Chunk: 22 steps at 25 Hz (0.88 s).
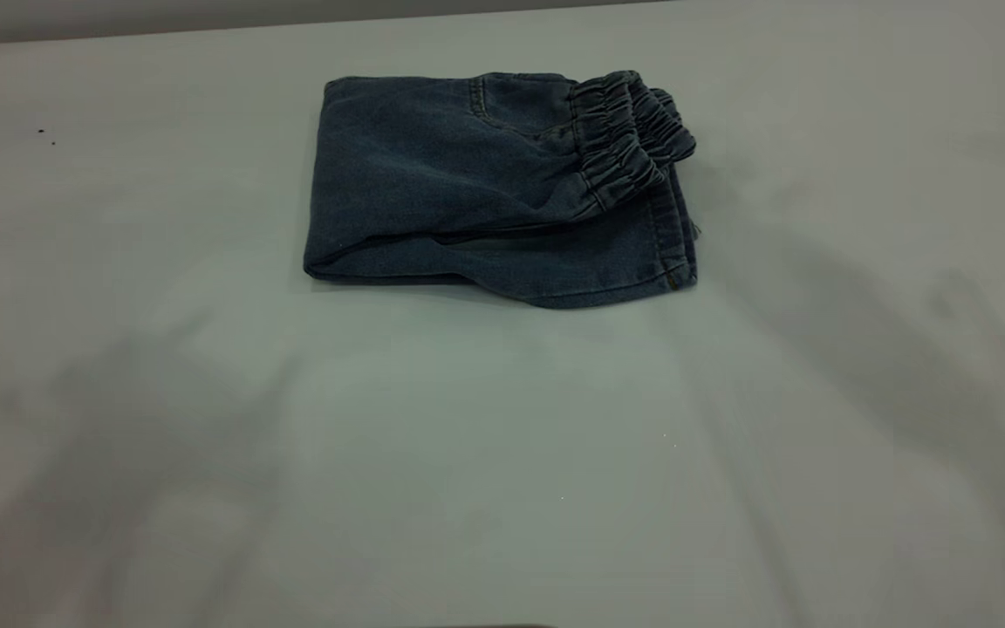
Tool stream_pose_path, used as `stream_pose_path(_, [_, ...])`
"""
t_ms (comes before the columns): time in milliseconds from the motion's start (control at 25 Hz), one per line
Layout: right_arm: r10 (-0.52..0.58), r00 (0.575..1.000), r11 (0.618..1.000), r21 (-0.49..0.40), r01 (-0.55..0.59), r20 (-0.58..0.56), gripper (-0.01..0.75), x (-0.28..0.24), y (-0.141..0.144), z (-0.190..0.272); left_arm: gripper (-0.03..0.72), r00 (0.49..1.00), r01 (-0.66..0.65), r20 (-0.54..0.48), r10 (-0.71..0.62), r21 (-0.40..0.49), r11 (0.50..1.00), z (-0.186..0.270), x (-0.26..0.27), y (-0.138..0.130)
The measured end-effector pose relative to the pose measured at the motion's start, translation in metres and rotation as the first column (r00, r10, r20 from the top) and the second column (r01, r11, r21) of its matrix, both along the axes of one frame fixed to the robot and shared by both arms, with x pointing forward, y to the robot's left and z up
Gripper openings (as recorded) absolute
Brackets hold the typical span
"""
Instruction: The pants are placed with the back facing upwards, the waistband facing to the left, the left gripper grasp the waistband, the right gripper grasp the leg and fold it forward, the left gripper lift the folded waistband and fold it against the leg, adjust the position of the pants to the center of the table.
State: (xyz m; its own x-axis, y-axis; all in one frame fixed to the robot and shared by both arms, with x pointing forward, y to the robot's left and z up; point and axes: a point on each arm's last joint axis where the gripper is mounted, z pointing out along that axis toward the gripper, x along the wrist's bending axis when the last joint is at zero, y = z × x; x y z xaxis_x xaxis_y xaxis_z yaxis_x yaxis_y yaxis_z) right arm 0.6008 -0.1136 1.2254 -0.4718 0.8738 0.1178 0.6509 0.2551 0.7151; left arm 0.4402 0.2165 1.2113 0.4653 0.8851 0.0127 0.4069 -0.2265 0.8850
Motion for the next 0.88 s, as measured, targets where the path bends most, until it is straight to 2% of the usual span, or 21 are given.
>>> stream_pose_path(120, [-0.008,0.999,1.0,-0.001,0.008,0.042,0.423,-0.04,-0.021,0.028,0.559,0.999,-0.041,-0.026,0.042,0.042,0.998,0.008,-0.032,0.017])
stream_pose_path(240, [-0.021,0.999,0.999,-0.033,0.022,0.034,0.423,-0.073,-0.039,0.033,0.559,0.99,-0.123,-0.064,0.129,0.094,0.988,0.011,-0.06,0.036])
stream_pose_path(400, [-0.034,0.999,0.994,-0.101,0.031,-0.03,0.423,-0.109,-0.06,0.013,0.559,0.968,-0.201,-0.123,0.221,0.153,0.967,0.007,-0.084,0.053])
stream_pose_path(560, [-0.039,0.991,0.988,-0.153,0.02,-0.126,0.423,-0.141,-0.076,-0.021,0.559,0.958,-0.214,-0.16,0.24,0.16,0.964,-0.008,-0.087,0.054])
stream_pose_path(720, [-0.051,0.975,0.981,-0.196,0.008,-0.215,0.423,-0.175,-0.092,-0.059,0.559,0.93,-0.207,-0.263,0.257,0.202,0.957,-0.042,-0.081,0.052])
stream_pose_path(880, [-0.069,0.95,0.972,-0.236,-0.005,-0.303,0.423,-0.209,-0.108,-0.102,0.559,0.881,-0.173,-0.395,0.261,0.246,0.954,-0.086,-0.081,0.049])
